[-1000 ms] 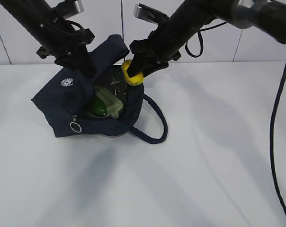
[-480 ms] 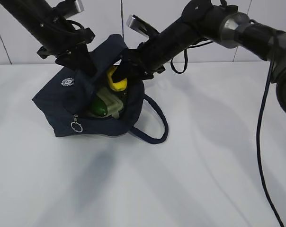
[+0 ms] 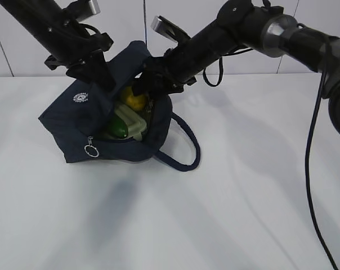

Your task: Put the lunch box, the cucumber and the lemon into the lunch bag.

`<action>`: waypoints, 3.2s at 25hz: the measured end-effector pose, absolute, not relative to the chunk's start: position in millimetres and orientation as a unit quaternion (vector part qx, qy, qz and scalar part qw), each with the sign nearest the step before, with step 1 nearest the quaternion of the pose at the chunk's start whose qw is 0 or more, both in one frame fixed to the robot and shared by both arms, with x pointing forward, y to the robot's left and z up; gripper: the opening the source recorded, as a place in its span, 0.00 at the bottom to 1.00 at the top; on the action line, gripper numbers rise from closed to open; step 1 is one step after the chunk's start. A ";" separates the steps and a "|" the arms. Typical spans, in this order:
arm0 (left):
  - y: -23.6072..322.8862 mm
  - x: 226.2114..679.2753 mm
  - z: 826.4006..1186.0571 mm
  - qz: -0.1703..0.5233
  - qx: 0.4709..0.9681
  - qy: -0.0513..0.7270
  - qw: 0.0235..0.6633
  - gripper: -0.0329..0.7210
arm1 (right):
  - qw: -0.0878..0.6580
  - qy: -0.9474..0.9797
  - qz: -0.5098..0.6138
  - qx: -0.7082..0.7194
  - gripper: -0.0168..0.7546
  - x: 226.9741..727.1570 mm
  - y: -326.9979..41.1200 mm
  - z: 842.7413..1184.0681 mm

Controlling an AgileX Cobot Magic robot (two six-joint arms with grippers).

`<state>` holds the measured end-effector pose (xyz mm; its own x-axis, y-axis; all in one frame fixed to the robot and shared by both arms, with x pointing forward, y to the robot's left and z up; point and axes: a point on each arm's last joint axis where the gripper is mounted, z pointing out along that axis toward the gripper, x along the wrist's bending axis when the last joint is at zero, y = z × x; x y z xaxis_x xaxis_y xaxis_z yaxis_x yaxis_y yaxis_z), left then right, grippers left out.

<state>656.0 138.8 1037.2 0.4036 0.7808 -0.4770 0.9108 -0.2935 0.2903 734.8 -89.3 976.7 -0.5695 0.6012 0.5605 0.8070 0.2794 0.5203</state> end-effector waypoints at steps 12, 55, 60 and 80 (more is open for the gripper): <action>138.8 656.0 1037.2 -0.122 0.795 0.531 0.265 0.06 | 0.107 -0.813 -0.320 -0.475 0.57 734.7 -108.6 966.2; 132.4 655.0 1044.2 -0.155 0.775 0.532 0.303 0.06 | 0.126 -0.778 -0.331 -0.519 0.04 743.9 -140.8 973.4; 121.6 652.9 1048.9 -0.181 0.761 0.529 0.331 0.06 | 0.103 -0.773 -0.345 -0.523 0.04 744.6 -160.3 999.7; 50.6 630.9 1064.2 -0.233 0.731 0.488 0.416 0.06 | -0.012 -0.788 -0.315 -0.529 0.04 726.9 -186.7 1070.2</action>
